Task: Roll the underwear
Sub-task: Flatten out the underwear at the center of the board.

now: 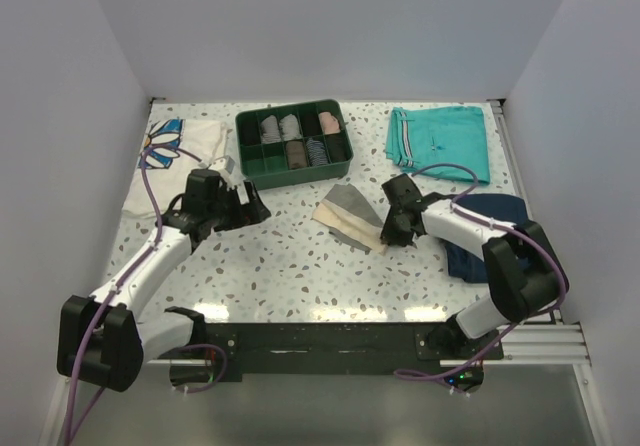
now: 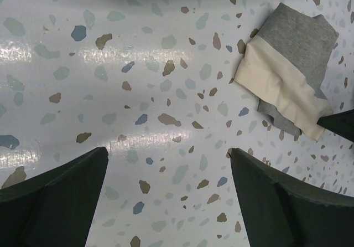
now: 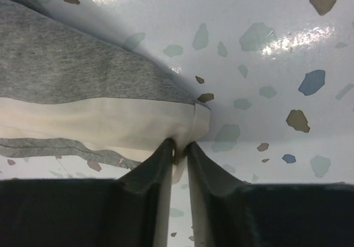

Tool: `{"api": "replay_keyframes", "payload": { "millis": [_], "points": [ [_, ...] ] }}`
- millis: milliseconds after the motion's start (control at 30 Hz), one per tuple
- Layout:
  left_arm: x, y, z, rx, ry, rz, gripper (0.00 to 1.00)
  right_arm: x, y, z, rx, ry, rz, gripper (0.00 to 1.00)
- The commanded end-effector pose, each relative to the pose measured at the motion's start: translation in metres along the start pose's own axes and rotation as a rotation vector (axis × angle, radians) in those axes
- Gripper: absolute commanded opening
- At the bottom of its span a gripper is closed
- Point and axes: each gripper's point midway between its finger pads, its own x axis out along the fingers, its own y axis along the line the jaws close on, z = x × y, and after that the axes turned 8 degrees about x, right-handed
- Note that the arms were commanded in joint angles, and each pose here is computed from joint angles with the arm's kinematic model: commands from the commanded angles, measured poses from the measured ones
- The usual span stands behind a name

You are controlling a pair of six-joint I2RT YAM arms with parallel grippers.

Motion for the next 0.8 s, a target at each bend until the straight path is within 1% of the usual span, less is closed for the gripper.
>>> {"api": "replay_keyframes", "payload": {
  "millis": [0, 33, 67, 100, 167, 200, 300, 367, 467, 533, 600, 667, 700, 767],
  "points": [
    [0.002, -0.003, -0.001, 0.012, -0.002, -0.022, 0.97, -0.009, 0.011, 0.006, 0.017, -0.029, 0.075, 0.10],
    [0.003, -0.003, -0.001, 0.014, -0.004, -0.023, 0.97, -0.012, 0.012, 0.007, 0.015, -0.038, 0.087, 0.04],
    [0.003, -0.003, -0.001, 0.013, -0.001, -0.022, 0.97, -0.017, 0.014, 0.009, 0.001, -0.047, 0.105, 0.01],
    [0.003, -0.002, -0.002, 0.015, 0.000, -0.020, 0.97, -0.036, 0.023, 0.014, -0.016, -0.072, 0.172, 0.00],
    [0.004, -0.004, 0.000, 0.020, -0.008, -0.028, 0.97, -0.053, 0.033, 0.016, -0.054, -0.087, 0.238, 0.00],
    [0.004, -0.005, 0.003, 0.023, -0.020, -0.034, 0.97, -0.071, 0.045, 0.018, -0.069, -0.090, 0.314, 0.00],
    [0.007, -0.013, 0.012, 0.027, -0.044, -0.073, 0.97, -0.099, 0.057, 0.028, -0.077, -0.129, 0.377, 0.00],
    [0.010, -0.017, 0.014, 0.025, -0.038, -0.090, 0.96, -0.120, 0.065, 0.031, -0.081, -0.145, 0.434, 0.00],
    [0.011, -0.021, 0.020, 0.033, -0.044, -0.097, 0.95, -0.155, 0.086, 0.040, -0.104, -0.169, 0.547, 0.00],
    [0.011, -0.022, 0.021, 0.036, -0.047, -0.100, 0.95, -0.172, 0.102, 0.032, -0.153, -0.120, 0.636, 0.00],
    [0.011, -0.021, 0.019, 0.035, -0.044, -0.095, 0.94, -0.193, 0.119, 0.031, -0.192, -0.112, 0.703, 0.00],
    [0.009, -0.020, 0.019, 0.035, -0.051, -0.085, 0.94, -0.215, 0.137, 0.021, -0.266, -0.091, 0.775, 0.00],
    [0.008, -0.018, 0.018, 0.033, -0.047, -0.077, 0.94, -0.223, 0.145, 0.009, -0.310, -0.071, 0.803, 0.00],
    [0.004, -0.016, 0.021, 0.036, -0.064, -0.057, 0.94, -0.243, 0.161, 0.001, -0.371, -0.069, 0.855, 0.00]
  ]
}}
